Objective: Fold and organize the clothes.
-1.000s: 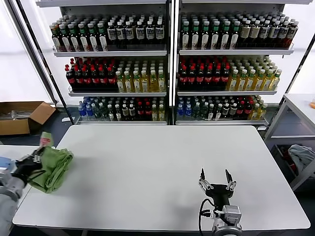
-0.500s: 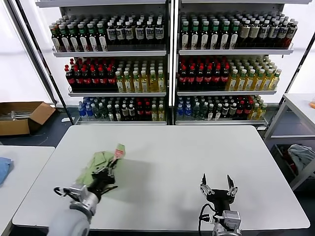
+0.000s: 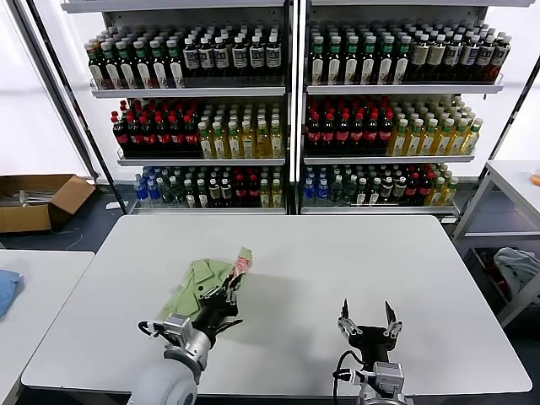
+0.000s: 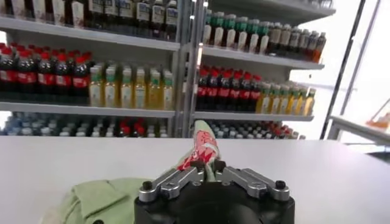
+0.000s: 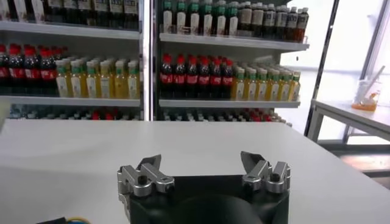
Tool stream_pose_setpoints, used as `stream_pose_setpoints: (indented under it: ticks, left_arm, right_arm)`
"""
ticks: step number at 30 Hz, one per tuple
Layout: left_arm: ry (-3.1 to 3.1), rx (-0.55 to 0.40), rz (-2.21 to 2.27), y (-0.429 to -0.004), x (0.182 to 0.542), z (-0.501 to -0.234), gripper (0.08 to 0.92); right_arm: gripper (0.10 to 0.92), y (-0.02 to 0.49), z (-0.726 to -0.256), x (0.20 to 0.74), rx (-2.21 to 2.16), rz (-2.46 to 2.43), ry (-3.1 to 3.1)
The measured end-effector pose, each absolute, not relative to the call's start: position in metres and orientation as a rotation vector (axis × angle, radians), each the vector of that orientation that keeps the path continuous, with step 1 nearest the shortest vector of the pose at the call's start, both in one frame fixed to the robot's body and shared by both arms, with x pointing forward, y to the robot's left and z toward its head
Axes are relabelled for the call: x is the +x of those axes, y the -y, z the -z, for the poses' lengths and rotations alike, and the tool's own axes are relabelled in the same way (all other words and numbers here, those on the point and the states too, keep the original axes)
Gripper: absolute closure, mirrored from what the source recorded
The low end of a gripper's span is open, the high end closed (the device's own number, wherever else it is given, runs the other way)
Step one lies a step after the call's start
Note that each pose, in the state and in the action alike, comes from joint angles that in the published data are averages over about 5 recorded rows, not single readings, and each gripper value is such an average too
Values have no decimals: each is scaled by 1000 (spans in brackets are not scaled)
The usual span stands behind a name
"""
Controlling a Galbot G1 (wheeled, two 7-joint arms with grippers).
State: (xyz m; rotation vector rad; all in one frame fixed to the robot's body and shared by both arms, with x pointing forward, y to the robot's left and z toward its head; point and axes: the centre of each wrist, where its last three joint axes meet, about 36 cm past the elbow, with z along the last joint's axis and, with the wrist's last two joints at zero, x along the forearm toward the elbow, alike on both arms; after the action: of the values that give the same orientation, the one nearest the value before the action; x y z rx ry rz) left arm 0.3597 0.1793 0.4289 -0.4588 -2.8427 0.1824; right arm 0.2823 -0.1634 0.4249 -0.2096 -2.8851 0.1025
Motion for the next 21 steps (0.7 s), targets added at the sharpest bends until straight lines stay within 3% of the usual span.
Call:
stream_pose_setpoints:
  ticks: [11, 21]
  left_arm:
    - [2840, -485, -422, -154, 354, -438, 474]
    - [2884, -295, -323, -190, 356, -448, 202]
  right_arm:
    - [200, 158, -425, 292, -151, -3, 2828]
    - [200, 144, -434, 321, 45, 286, 2692]
